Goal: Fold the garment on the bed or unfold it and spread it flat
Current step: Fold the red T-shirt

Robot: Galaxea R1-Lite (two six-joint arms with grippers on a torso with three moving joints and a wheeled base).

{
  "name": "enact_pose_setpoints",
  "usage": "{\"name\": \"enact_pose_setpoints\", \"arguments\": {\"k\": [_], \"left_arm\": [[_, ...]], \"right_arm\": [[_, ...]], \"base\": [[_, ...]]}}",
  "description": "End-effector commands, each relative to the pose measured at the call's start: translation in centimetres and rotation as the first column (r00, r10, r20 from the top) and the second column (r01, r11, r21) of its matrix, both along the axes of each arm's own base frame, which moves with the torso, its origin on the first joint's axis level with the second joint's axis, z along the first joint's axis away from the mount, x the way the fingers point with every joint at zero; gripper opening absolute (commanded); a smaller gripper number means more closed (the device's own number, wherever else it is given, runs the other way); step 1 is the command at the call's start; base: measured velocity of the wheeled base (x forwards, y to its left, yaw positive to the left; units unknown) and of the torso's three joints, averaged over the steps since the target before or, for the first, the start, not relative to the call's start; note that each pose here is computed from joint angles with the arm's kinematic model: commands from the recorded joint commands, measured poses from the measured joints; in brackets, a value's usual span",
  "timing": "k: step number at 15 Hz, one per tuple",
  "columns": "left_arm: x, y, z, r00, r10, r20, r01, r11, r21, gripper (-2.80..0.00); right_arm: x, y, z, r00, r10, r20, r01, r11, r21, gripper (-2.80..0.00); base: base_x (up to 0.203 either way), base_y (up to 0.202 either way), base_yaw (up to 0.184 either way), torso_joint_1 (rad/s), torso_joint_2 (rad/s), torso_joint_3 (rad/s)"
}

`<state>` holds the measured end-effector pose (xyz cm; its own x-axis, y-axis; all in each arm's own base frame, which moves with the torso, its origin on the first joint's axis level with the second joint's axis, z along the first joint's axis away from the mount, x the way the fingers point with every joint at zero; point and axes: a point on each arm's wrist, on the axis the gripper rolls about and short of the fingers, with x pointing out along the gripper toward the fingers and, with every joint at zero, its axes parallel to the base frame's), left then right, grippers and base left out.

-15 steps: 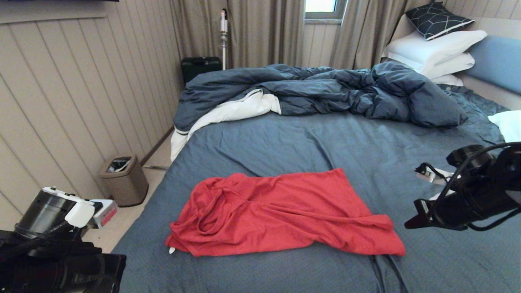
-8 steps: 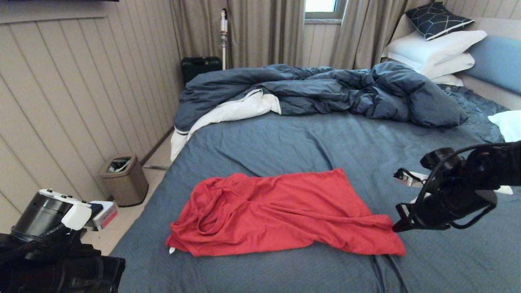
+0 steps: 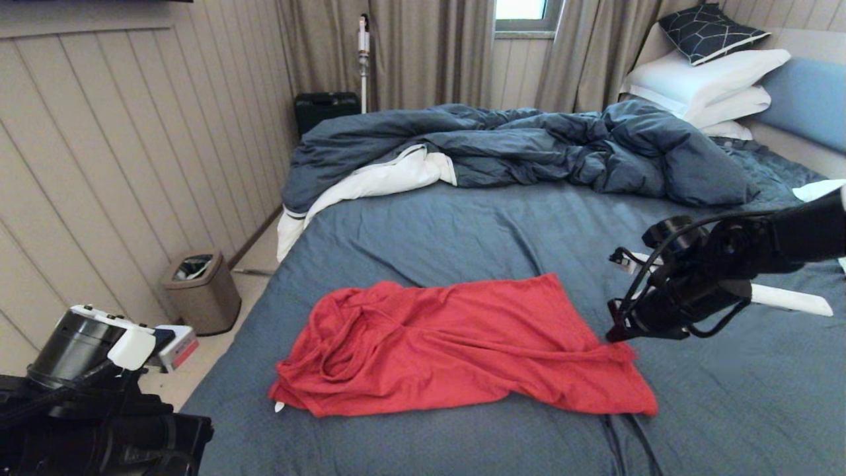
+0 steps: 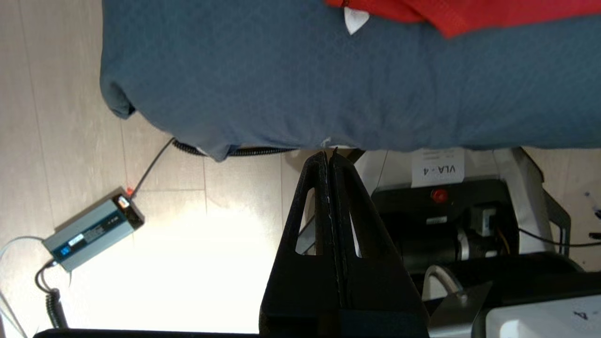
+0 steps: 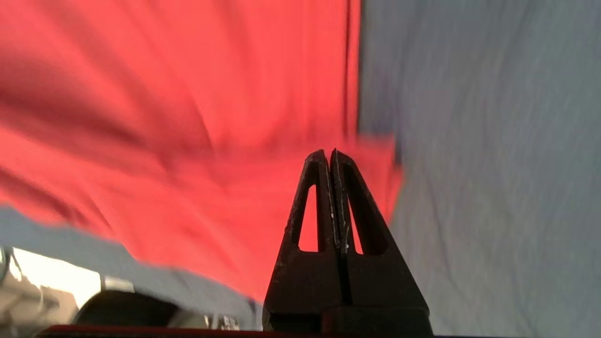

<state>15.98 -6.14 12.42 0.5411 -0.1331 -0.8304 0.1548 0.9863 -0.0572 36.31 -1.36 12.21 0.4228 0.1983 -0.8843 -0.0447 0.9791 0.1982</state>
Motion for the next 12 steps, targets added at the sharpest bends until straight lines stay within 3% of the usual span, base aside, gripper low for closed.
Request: {"name": "enact_pose_setpoints", "arguments": {"k": [1, 3, 6, 8, 12], "left_arm": [[0.3, -0.1, -0.3, 1.000, 0.003, -0.011, -0.003, 1.000, 0.003, -2.80], [0.6, -0.2, -0.4, 1.000, 0.002, -0.008, -0.002, 1.000, 0.003, -2.80], [0.8, -0.3, -0.3, 1.000, -0.001, 0.000, 0.001, 1.000, 0.001, -2.80], [1.0, -0.4, -0.1, 1.000, -0.004, 0.008, 0.004, 1.000, -0.001, -2.80], [1.2, -0.5, 0.0, 1.000, -0.003, 0.010, 0.003, 1.000, -0.001, -2.80]], "right_arm": [[1.3, 0.5, -0.2, 1.000, 0.001, 0.013, -0.001, 1.000, 0.003, -2.80], [2.5, 1.0, 0.2, 0.999, -0.030, 0.036, 0.029, 0.999, 0.016, -2.80], [1.0, 1.0, 2.1, 0.997, -0.042, 0.061, 0.041, 0.999, 0.024, -2.80], [-2.4, 1.1, 3.8, 0.997, -0.034, 0.065, 0.033, 0.999, 0.023, -2.80], [-9.6, 1.1, 2.9, 0.999, -0.006, -0.032, 0.006, 1.000, 0.007, -2.80]], "base": [[0.000, 0.000, 0.000, 0.000, 0.00, 0.000], [0.000, 0.000, 0.000, 0.000, 0.00, 0.000], [0.000, 0.000, 0.000, 0.000, 0.00, 0.000], [0.000, 0.000, 0.000, 0.000, 0.00, 0.000], [0.000, 0.000, 0.000, 0.000, 0.00, 0.000]]}}
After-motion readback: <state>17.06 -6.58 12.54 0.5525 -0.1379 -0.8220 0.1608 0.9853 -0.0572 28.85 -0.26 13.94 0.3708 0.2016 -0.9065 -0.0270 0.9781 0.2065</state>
